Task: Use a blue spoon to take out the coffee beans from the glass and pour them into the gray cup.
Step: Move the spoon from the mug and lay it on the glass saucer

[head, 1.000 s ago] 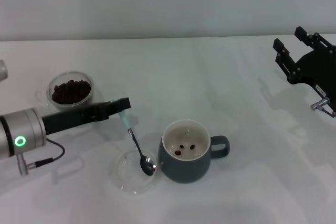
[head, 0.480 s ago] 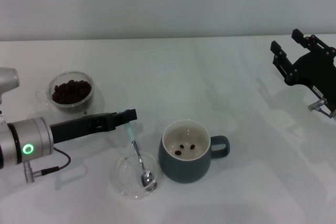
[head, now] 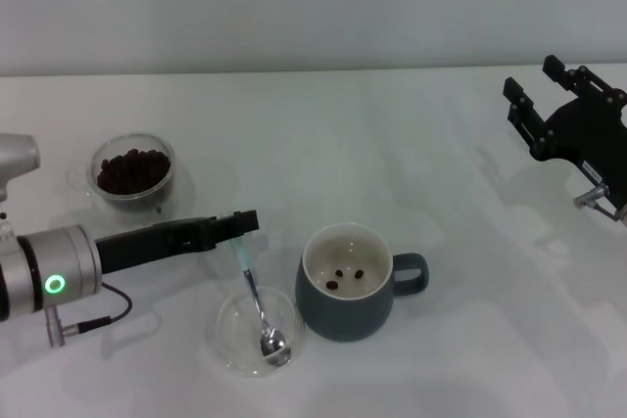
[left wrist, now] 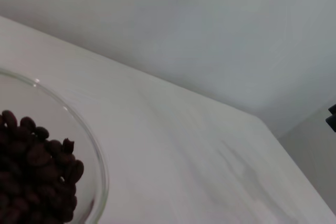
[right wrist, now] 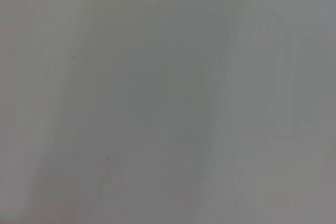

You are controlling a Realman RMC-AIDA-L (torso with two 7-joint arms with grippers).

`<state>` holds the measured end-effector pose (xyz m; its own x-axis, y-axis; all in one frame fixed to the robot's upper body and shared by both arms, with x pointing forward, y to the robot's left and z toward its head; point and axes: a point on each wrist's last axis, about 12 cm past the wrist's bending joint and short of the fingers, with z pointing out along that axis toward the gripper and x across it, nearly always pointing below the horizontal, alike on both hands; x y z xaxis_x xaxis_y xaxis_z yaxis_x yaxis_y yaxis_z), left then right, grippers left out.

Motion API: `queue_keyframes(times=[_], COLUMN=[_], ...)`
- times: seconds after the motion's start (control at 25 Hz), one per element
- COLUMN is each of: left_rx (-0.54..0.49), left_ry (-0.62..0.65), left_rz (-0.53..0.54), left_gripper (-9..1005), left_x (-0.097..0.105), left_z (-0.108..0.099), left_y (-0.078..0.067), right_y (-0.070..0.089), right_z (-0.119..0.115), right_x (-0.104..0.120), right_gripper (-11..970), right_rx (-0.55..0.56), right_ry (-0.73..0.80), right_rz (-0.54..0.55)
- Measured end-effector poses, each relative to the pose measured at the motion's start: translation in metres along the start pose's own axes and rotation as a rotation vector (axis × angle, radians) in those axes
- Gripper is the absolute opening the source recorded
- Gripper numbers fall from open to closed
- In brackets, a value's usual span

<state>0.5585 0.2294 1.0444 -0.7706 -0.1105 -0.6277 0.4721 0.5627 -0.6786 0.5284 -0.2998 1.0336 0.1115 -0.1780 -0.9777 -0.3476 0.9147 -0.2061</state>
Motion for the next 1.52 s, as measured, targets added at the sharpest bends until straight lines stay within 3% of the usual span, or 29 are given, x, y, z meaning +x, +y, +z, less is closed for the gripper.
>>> queue_keyframes(times=[0.4, 1.0, 1.12, 1.52], left_rx=[-0.017, -0.045, -0.045, -0.041], left_ry=[-0.005, -0.022, -0.023, -0.024], left_rz=[-0.012, -0.024, -0.023, -0.017], left_gripper=[425, 439, 558, 593], left_x=[0.0024, 0.0052, 0.0047, 0.0031], left_z=[-0.001, -0.006, -0.0067, -0.0079], left_y=[0.0026, 0.0078, 0.0081, 0.0074], right_y=[0.0003, 0.001, 0.0011, 0.0024], right_z=[0.0012, 0.0003, 0.0004, 0.0005], right_x=[0.0, 0.0017, 0.0018, 0.0021], right_gripper=[530, 532, 532, 532], right_rx=[-0.005, -0.006, -0.006, -0.009], right_ry=[0.003, 0.013, 0.014, 0.017], right_rz=[-0.003, -0.002, -0.002, 0.0])
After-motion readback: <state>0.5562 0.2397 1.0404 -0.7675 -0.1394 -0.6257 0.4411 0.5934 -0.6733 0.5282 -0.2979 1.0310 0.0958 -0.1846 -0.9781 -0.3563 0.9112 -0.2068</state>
